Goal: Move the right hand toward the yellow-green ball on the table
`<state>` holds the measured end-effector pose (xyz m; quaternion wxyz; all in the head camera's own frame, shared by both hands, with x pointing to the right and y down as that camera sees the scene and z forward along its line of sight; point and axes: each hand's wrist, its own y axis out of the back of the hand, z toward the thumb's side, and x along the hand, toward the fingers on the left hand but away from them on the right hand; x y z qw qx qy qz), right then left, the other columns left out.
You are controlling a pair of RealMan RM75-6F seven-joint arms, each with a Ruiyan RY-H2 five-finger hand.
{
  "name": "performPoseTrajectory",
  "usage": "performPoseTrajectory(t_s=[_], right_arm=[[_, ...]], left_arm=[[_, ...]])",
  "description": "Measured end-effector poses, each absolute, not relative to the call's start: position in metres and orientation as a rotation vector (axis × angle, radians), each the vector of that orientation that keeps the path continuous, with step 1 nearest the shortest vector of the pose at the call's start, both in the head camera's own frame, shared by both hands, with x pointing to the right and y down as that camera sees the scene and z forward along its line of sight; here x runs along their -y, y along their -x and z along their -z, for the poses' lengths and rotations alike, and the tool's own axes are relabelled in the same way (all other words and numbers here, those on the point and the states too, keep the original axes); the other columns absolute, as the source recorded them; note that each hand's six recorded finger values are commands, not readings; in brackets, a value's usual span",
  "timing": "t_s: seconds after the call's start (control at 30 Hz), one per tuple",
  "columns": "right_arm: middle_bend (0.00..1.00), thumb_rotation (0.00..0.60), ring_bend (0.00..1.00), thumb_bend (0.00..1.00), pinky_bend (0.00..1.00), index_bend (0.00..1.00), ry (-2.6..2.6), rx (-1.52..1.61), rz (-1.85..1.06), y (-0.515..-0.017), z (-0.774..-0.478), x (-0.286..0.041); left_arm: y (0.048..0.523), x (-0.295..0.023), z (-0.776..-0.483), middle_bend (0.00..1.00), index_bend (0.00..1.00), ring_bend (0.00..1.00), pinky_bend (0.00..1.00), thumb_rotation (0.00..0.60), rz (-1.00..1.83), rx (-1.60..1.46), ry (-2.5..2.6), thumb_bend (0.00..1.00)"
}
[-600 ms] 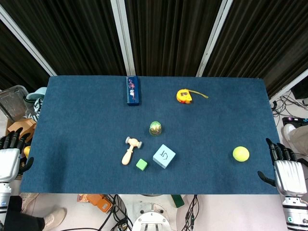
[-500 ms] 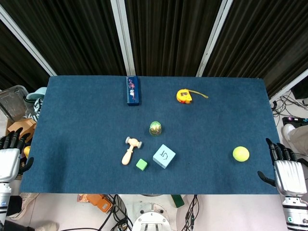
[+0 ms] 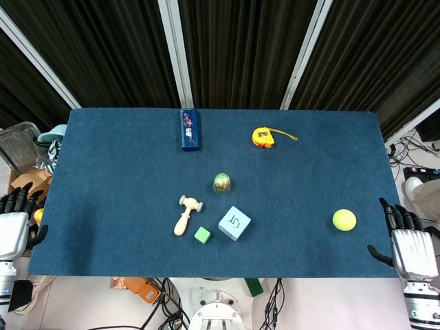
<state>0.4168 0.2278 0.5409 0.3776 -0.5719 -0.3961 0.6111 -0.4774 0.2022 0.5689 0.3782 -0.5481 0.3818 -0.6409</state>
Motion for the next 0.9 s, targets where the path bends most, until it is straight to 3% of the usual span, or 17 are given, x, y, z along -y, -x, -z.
performPoseTrajectory(t_s=[0.37,0.9], right_arm=[[0.25,0.6,0.19,0.25,0.23,0.05,1.543,0.922,-1.645,-0.424,-0.56,-0.225],[0.25,0.6,0.23,0.25,0.23,0.12,1.59,0.846,-1.902,-0.476,-0.619,-0.213]], left_arm=[[0.474,-0.204,-0.571,0.0,0.14,0.0,0.11,0.6,1.64,-0.968,1.408,0.28],[0.475,-0.205,-0.571,0.0,0.14,0.0,0.11,0.6,1.648,-0.964,1.401,0.28]])
